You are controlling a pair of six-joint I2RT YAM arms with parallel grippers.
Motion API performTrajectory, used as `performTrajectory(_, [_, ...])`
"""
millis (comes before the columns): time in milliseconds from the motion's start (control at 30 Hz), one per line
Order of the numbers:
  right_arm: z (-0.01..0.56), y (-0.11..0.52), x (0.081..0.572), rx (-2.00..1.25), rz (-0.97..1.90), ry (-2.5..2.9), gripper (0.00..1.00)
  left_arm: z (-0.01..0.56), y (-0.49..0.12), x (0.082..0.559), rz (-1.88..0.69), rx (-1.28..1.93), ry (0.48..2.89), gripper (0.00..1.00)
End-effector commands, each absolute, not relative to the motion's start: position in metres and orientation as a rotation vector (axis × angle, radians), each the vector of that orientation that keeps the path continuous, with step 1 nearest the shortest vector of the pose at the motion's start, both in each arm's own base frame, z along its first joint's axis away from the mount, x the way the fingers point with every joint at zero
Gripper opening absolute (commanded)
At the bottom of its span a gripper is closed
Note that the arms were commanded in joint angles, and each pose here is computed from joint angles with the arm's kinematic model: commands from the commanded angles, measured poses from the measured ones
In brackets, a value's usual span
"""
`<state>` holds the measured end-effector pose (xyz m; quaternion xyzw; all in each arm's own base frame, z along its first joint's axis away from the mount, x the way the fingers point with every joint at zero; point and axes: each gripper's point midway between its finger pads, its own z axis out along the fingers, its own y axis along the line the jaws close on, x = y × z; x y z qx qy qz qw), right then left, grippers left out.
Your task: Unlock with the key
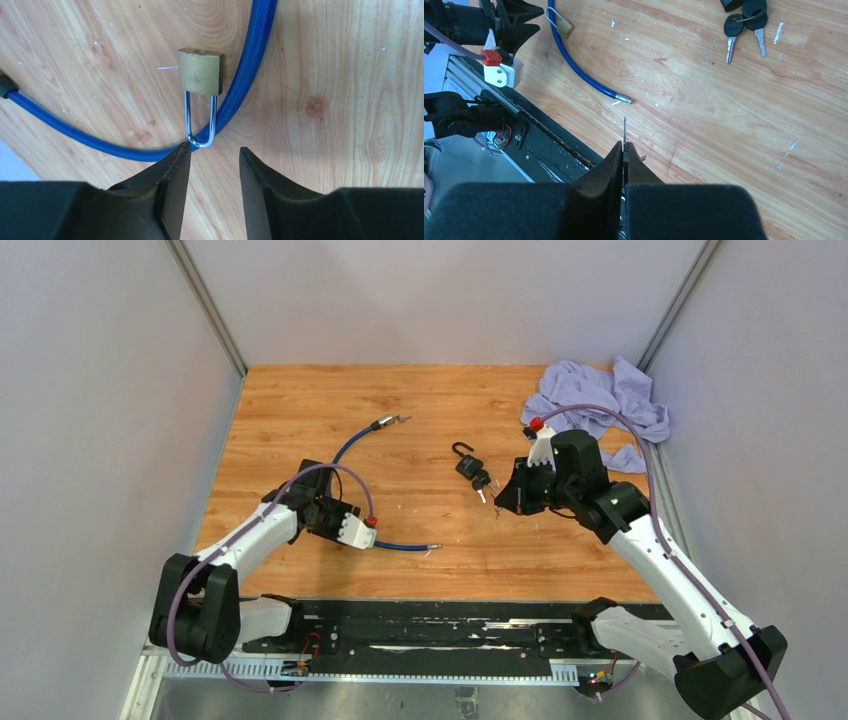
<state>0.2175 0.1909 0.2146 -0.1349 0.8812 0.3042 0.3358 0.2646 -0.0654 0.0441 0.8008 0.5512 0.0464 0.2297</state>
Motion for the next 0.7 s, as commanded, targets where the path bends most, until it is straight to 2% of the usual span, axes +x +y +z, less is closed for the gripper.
performTrajectory(0, [0.214, 0.187, 0.218, -0.335, 0.791, 2.290, 0.00, 0.039, -0.070, 0.270, 0.108, 2.255, 1.439, 0.45])
performTrajectory(667, [0.212, 0.187, 0.216, -0.331, 0.796, 2.295, 0.01, 0.022, -0.061, 0.271, 0.100, 2.351, 1.469, 0.31])
